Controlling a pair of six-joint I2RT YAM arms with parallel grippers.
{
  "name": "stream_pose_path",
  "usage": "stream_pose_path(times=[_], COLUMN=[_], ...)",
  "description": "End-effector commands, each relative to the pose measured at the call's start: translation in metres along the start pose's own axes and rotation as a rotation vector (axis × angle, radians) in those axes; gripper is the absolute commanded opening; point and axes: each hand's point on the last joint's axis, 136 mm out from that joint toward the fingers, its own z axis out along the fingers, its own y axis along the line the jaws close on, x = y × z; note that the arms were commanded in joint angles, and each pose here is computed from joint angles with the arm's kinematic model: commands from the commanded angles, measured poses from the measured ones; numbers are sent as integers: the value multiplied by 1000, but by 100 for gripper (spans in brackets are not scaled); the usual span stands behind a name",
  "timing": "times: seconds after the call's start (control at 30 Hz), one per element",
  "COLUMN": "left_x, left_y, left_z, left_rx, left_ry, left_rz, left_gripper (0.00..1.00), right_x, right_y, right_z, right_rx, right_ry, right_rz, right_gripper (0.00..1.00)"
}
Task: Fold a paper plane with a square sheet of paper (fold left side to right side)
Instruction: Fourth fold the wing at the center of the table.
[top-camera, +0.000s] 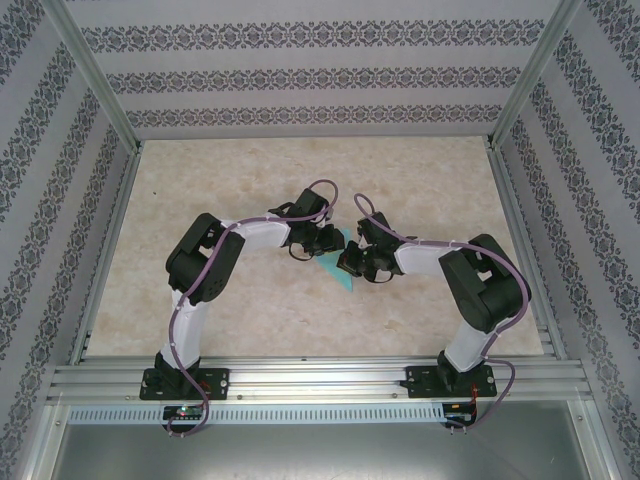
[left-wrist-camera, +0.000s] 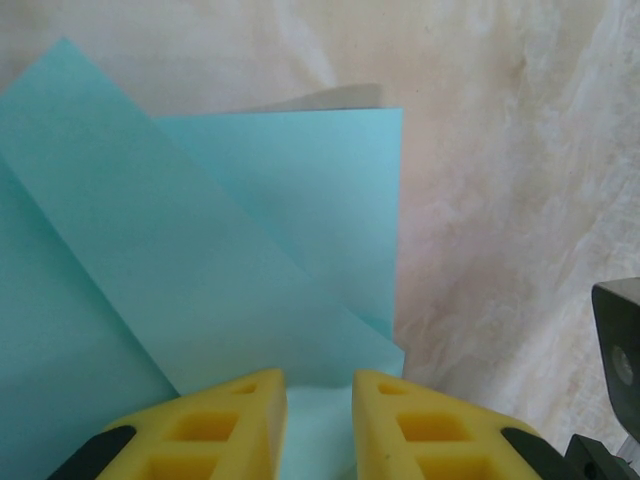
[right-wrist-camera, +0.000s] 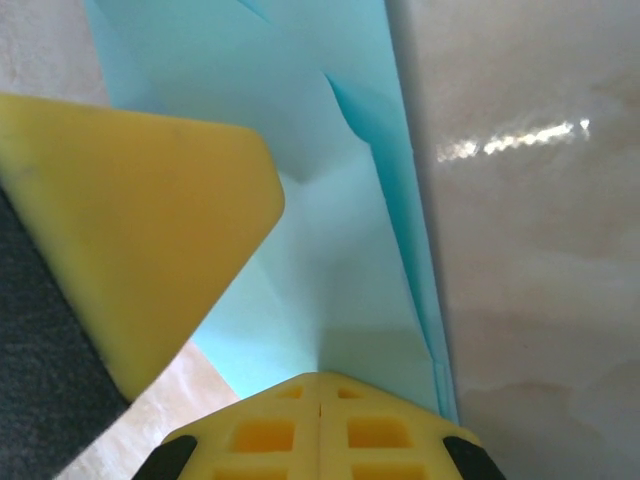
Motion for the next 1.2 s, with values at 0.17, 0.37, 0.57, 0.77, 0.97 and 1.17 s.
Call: stream_pose_path(times=[0.17,0.37,0.57,0.77,0.97,1.17], left_x=[8,7,7,6,7,6], left_y=[36,37,37,37,37,37], left_z=[13,12,12,11,10,9], left_rx=[-108,-111,-112,-116,-117,-120], left_ry=[20,17,18,14,14,11], left_rz=[-50,-53,-51,-50,-53,-51], left_gripper=[27,27,27,26,26,26], right_x=[49,64,78,95,107,115], right_y=[-43,-57,-70,-86,-97,-102], right_z=[-10,-15,-21,-26,-31,-36], right_rx=[155,187,211,236,249,263], right_ry=[106,131,151,177,194,210], right_rz=[6,11,20,32,41,38], right_gripper=[2,2,1,1,1,1])
